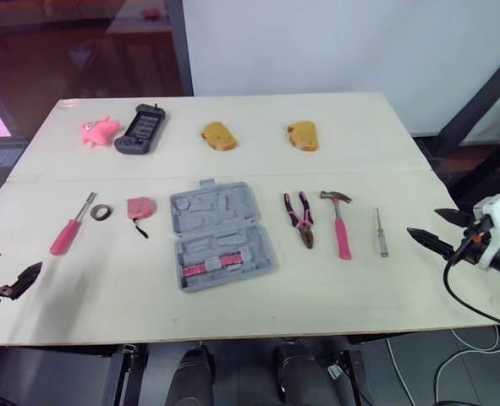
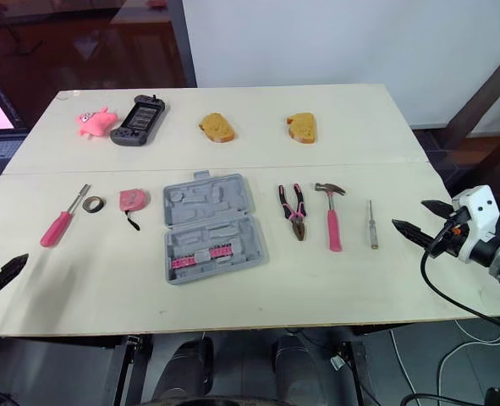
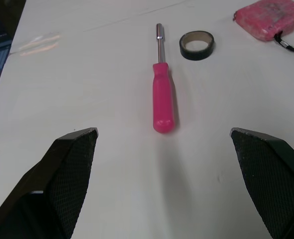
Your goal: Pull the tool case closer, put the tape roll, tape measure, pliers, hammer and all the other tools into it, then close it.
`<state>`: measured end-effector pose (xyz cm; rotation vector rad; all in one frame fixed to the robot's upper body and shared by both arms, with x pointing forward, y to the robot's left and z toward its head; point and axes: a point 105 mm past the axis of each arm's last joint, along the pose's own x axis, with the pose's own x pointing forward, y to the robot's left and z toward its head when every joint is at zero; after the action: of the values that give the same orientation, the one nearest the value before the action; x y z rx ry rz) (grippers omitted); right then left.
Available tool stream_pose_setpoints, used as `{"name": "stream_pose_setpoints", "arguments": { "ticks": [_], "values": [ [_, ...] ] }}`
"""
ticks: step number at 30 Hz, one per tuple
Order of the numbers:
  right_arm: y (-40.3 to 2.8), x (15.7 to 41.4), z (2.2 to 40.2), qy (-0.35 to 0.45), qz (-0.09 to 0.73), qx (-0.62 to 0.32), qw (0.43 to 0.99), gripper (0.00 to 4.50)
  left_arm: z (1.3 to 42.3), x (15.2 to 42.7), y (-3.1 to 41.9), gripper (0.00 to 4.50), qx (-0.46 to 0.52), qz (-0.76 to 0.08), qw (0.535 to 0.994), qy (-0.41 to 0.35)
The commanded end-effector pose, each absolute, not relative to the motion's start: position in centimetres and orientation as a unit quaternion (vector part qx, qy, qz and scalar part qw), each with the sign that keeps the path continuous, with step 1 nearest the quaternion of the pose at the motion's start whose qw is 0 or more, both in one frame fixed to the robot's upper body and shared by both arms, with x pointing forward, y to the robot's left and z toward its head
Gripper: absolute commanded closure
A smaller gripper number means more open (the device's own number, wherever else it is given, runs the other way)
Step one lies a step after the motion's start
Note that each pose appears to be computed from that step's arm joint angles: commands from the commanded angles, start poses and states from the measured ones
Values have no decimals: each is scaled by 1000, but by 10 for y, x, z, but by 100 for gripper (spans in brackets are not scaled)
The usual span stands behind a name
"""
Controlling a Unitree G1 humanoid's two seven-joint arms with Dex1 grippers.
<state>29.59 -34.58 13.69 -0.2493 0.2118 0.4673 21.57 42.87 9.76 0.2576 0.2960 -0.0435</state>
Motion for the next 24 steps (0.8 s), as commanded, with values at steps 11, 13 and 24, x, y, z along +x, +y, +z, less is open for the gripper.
{"name": "stream_pose_setpoints", "arguments": {
  "ticks": [11, 13, 24],
  "values": [
    [-337, 309, 162, 63, 238, -129, 961, 1, 127, 219, 408, 0, 117, -53, 986, 110],
    [-326, 315, 166, 80, 250, -130, 956, 1, 130, 224, 399, 0, 132, -74, 982, 117],
    [-217, 326, 195, 111, 445, -161, 874, 1, 145, 259, 307, 0, 237, -326, 905, 134]
  ]
}}
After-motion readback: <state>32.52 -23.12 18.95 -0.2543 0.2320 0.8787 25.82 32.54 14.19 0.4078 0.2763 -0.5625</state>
